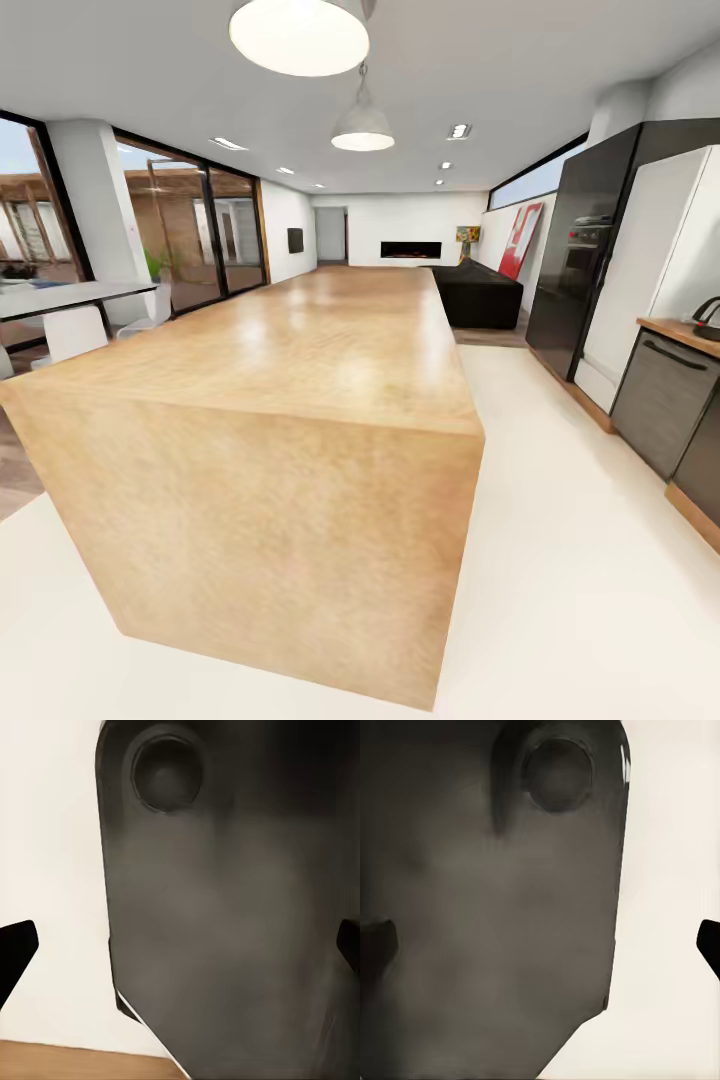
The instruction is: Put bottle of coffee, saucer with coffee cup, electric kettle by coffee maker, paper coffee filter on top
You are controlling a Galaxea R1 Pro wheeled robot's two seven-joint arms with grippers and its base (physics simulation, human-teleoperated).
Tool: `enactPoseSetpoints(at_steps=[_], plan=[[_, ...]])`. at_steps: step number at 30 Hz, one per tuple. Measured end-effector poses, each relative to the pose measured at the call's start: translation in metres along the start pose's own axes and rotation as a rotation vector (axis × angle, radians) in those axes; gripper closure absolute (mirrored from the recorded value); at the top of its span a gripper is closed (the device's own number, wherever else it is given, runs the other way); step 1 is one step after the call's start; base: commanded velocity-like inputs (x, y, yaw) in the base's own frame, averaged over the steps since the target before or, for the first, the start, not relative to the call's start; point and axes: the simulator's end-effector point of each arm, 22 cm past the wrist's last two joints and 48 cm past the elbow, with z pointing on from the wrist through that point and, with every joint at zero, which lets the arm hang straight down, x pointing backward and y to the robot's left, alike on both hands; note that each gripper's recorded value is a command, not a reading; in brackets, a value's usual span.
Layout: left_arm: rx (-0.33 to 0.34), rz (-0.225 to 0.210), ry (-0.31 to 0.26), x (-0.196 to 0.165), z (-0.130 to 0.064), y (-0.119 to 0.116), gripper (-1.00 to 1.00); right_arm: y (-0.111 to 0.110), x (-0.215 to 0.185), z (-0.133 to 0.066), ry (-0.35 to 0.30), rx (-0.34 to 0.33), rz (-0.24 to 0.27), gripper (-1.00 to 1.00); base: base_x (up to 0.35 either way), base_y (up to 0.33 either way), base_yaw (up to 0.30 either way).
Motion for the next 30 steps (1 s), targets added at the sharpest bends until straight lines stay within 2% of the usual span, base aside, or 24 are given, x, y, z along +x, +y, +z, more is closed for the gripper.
enactPoseSetpoints(at_steps=[9,15,30], plan=[[0.006,-0.002,0.004,0.001,0.000,-0.004,-1.00,0.031,-0.024,-0.001,-0.063,-0.040,0.003,-1.00,0.000,0.000,-0.007],[0.005,-0.007,0.004,0.001,0.000,-0.003,-1.00,0.030,-0.040,-0.002,-0.100,-0.040,0.004,-1.00,0.000,0.000,-0.246],[0.008,0.001,0.002,0.000,0.000,-0.006,-1.00,0.030,-0.041,-0.002,-0.102,-0.041,0.004,-1.00,0.000,0.000,-0.297]])
